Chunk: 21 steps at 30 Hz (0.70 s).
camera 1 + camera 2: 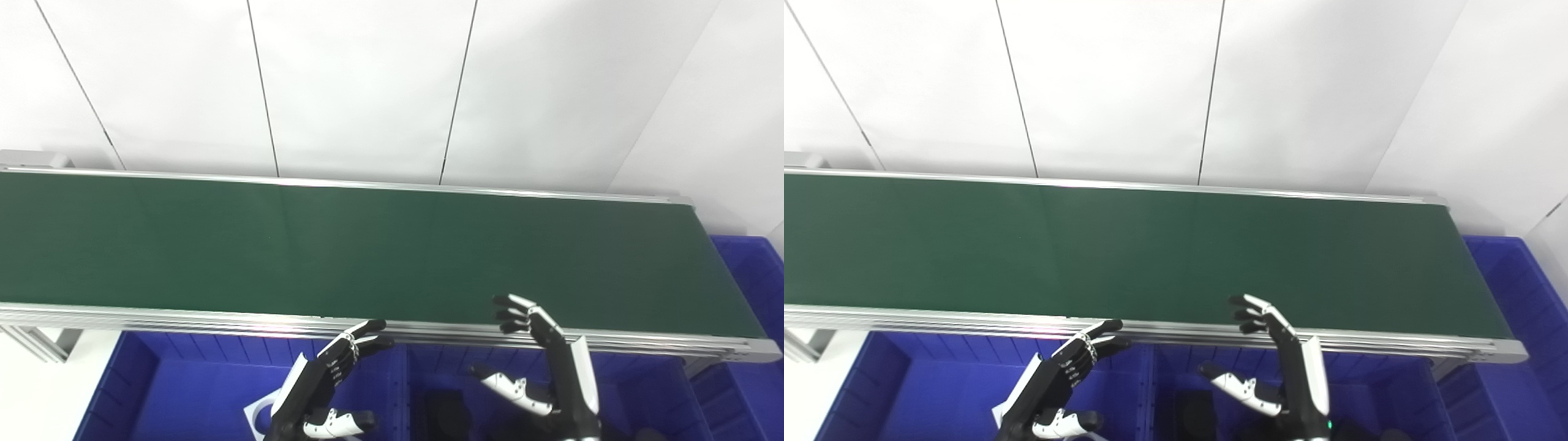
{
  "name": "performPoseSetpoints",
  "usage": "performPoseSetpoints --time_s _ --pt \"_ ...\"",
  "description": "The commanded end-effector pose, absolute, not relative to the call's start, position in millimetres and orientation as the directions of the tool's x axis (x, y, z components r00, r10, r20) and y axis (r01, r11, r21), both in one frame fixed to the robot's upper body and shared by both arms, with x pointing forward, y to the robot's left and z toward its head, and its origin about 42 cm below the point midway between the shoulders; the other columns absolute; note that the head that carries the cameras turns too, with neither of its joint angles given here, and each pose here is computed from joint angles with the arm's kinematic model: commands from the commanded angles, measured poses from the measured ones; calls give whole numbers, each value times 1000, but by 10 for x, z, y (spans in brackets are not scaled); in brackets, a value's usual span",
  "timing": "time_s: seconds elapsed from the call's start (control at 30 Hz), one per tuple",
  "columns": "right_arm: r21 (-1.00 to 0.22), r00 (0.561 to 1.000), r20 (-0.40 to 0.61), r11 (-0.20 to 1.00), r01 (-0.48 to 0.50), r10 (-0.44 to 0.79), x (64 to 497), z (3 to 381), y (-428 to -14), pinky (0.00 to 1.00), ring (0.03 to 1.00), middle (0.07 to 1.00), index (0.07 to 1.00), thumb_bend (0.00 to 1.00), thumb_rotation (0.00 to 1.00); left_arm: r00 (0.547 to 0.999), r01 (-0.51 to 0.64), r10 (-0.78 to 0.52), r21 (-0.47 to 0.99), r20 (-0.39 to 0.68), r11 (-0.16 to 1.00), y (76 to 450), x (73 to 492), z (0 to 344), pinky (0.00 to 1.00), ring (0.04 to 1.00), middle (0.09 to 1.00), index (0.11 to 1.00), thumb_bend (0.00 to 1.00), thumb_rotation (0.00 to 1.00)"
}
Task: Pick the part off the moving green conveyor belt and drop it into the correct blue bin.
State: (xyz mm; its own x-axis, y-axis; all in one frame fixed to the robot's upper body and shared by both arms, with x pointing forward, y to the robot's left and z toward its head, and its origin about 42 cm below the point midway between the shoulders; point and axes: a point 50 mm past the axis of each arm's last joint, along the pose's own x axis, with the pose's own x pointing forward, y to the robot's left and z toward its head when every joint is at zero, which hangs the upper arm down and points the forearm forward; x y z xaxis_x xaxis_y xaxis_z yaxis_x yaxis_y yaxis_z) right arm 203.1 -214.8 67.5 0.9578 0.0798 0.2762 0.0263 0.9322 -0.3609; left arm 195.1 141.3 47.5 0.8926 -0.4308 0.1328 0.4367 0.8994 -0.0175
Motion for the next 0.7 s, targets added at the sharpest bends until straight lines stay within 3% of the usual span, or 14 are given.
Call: performPoseSetpoints --time_s 0.0,0.27,0.43,0.67 --pt "-330 938 339 943 43 76 2044 742 -2127 579 675 761 702 673 452 883 432 -424 8 202 902 1403 1963 593 852 809 771 837 952 566" --pt "-318 939 333 948 23 89 2031 714 -2039 575 676 768 703 659 442 882 432 -421 -7 213 902 1440 1949 618 908 824 778 847 946 555" --pt "-299 939 329 954 4 99 2027 786 -2043 580 673 768 710 676 484 879 428 -416 2 232 904 1447 1985 669 948 829 778 855 956 576" --pt "-256 952 280 965 -52 125 1991 916 -1978 577 674 762 710 706 534 885 390 -386 38 259 920 1470 2070 753 898 832 803 852 935 605"
